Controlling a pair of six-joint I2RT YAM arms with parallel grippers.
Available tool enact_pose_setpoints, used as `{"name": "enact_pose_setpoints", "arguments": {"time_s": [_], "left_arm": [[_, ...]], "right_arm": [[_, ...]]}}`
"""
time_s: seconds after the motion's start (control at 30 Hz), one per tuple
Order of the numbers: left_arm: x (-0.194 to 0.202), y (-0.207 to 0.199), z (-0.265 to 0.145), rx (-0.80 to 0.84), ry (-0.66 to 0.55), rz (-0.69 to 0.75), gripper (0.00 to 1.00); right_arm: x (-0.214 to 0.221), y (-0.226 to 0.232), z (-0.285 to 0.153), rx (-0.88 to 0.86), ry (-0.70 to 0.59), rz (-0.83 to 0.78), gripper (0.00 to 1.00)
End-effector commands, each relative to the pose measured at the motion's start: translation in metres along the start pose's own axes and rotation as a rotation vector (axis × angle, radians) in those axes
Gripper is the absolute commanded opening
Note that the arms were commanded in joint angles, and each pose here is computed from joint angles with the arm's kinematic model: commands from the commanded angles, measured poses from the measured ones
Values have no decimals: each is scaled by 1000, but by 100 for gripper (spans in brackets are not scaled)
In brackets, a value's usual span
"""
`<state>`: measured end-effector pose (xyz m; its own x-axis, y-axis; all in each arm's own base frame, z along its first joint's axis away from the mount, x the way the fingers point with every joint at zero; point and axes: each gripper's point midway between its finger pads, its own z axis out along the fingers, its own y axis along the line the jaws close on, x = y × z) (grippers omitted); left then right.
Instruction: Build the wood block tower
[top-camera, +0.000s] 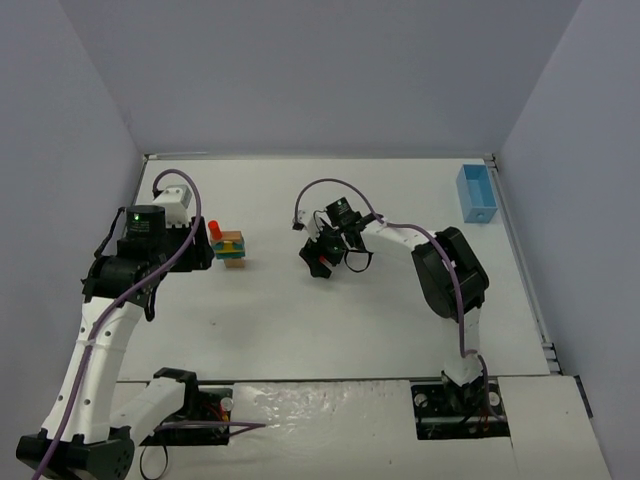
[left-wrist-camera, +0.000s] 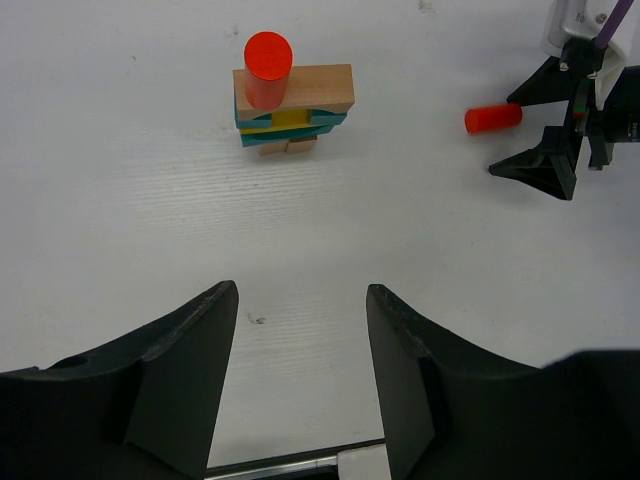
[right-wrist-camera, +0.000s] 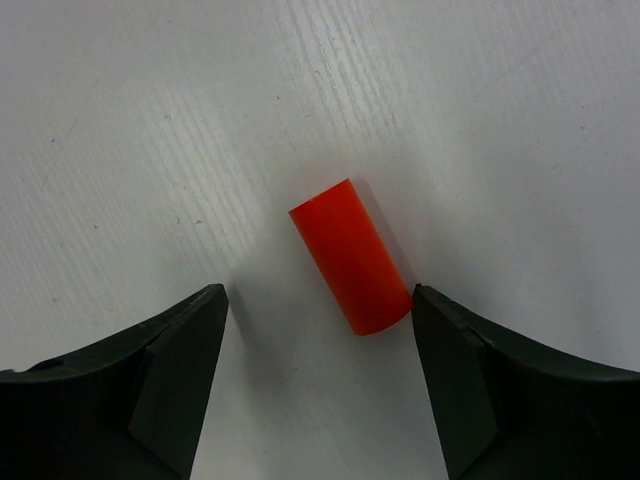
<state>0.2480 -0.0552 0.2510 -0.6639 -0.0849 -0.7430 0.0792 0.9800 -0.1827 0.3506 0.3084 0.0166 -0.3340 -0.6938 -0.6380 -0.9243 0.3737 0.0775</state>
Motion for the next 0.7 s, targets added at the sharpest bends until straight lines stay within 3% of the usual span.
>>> {"name": "enact_pose_setpoints", "arguments": {"time_s": [0.0, 0.27, 0.33, 0.47, 0.67], "left_arm": [[-8, -7, -3, 35, -37, -12, 51], [-7, -15, -3, 78, -29, -22, 51], [-7, -20, -4, 100, -26, -22, 51], [-2, -32, -2, 167, 7, -34, 51], [-4, -60, -17, 323, 21, -57, 51]], "right_arm": [[-11, 0, 0, 16, -7, -31, 62], [6, 10, 5, 8, 35, -19, 30], [4, 15, 2, 6, 29, -18, 25], [-5, 35, -3, 4, 14, -40, 1], [-43, 68, -36, 22, -101, -57, 0]]}}
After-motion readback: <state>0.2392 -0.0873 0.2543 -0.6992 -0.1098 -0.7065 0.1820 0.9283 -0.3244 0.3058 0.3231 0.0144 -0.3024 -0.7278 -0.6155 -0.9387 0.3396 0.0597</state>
